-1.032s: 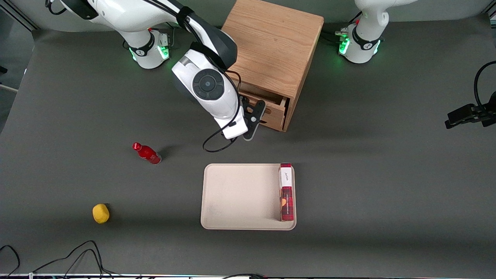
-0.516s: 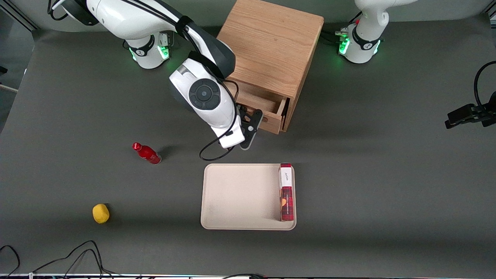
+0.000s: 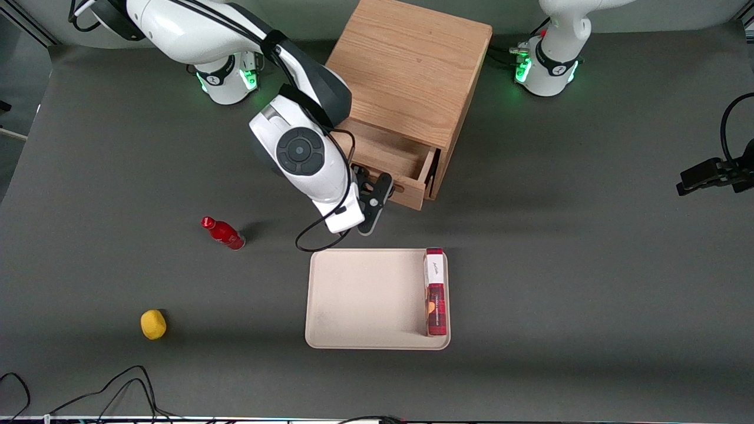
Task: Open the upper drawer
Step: 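Pull the upper drawer handle outward from the cabinet with the right gripper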
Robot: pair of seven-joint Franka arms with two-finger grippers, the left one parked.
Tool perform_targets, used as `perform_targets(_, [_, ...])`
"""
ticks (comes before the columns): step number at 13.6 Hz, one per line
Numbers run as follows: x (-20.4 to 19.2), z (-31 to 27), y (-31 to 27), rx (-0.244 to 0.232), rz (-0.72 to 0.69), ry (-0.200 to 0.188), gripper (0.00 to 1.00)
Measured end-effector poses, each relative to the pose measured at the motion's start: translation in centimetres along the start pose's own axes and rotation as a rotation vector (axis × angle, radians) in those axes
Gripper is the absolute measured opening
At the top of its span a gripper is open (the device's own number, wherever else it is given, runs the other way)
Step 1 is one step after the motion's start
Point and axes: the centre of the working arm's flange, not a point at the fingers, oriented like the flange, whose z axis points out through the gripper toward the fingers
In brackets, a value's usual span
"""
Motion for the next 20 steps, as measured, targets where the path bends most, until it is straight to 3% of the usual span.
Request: perform_targets(20, [-0.4,-0.7,6.9,-0.034,0.025,0.038,1.00])
